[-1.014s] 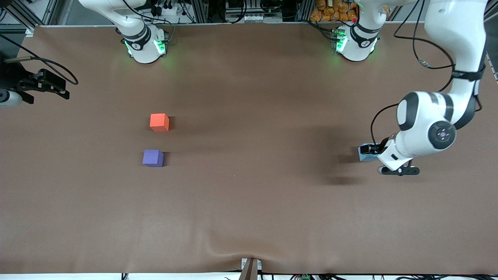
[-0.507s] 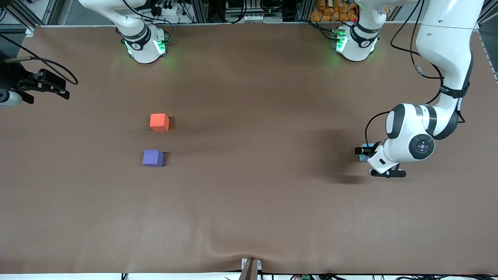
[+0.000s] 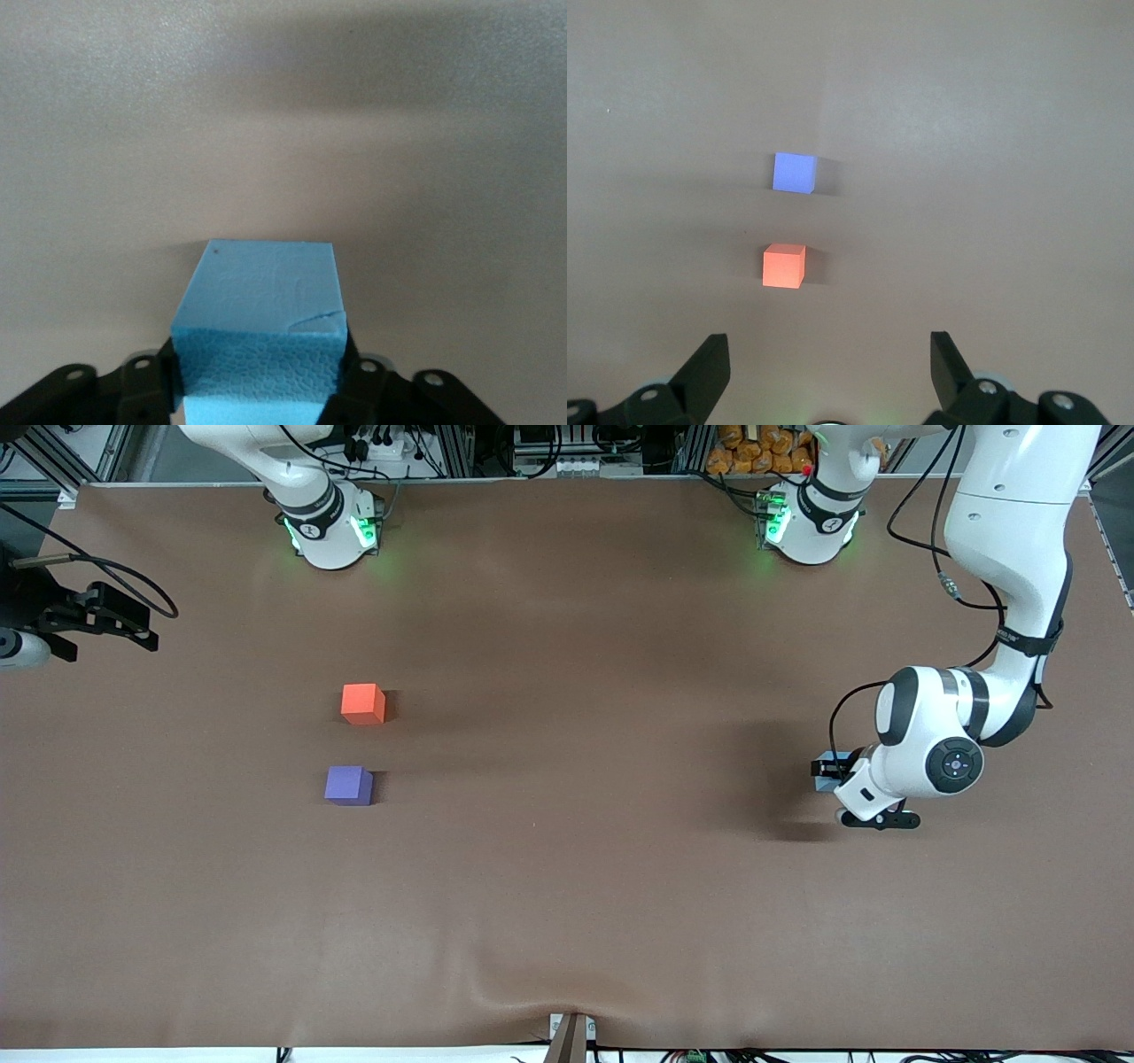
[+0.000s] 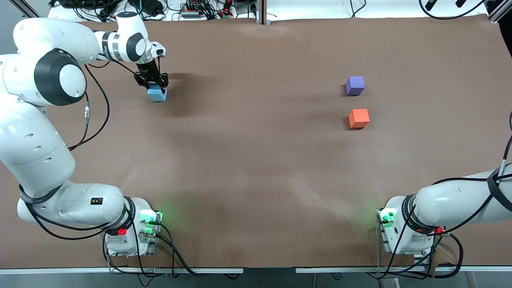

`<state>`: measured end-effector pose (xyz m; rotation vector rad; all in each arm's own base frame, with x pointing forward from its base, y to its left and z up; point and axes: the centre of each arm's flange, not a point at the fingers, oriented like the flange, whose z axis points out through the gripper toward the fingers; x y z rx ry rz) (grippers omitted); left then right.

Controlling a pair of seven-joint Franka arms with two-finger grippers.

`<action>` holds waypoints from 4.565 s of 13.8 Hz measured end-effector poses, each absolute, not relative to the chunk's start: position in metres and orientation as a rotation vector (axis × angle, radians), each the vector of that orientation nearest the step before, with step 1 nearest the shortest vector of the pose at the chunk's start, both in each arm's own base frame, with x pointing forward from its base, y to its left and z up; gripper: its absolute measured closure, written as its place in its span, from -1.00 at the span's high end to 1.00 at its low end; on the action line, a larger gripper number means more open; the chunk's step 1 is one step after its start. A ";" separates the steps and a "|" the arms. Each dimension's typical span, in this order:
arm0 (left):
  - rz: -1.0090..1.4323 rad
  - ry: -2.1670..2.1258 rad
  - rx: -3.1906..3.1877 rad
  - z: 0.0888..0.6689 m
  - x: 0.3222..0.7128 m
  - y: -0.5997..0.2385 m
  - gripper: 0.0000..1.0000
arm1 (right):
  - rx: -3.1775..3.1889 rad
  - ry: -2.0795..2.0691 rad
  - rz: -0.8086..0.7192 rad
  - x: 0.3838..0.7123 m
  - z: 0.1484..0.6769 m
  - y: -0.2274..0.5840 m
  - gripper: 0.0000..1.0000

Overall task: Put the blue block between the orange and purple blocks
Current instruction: 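Carry the light blue block with the left gripper toward the table middle, then set the blue block down and open the left gripper, then grasp the blue block with the right gripper while the left gripper withdraws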

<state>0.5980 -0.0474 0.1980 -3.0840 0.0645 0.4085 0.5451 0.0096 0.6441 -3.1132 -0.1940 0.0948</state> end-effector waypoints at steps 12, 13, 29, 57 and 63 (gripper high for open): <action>0.298 -0.141 -3.095 0.295 0.550 -0.358 0.12 | -3.112 -0.195 0.097 0.545 0.644 0.010 1.00; 0.301 -0.153 -3.101 0.294 0.536 -0.390 0.12 | -3.112 -0.194 0.097 0.545 0.643 0.010 1.00; 0.057 -0.148 -3.292 0.222 0.453 -0.604 0.59 | -3.111 -0.193 0.101 0.546 0.643 0.009 1.00; -0.142 -0.229 -3.201 0.570 0.556 -0.019 1.00 | -3.055 -0.312 0.076 0.510 0.284 0.420 1.00; -0.105 0.010 -3.098 0.597 0.542 -0.051 1.00 | -3.077 -0.282 0.084 0.487 0.230 0.440 1.00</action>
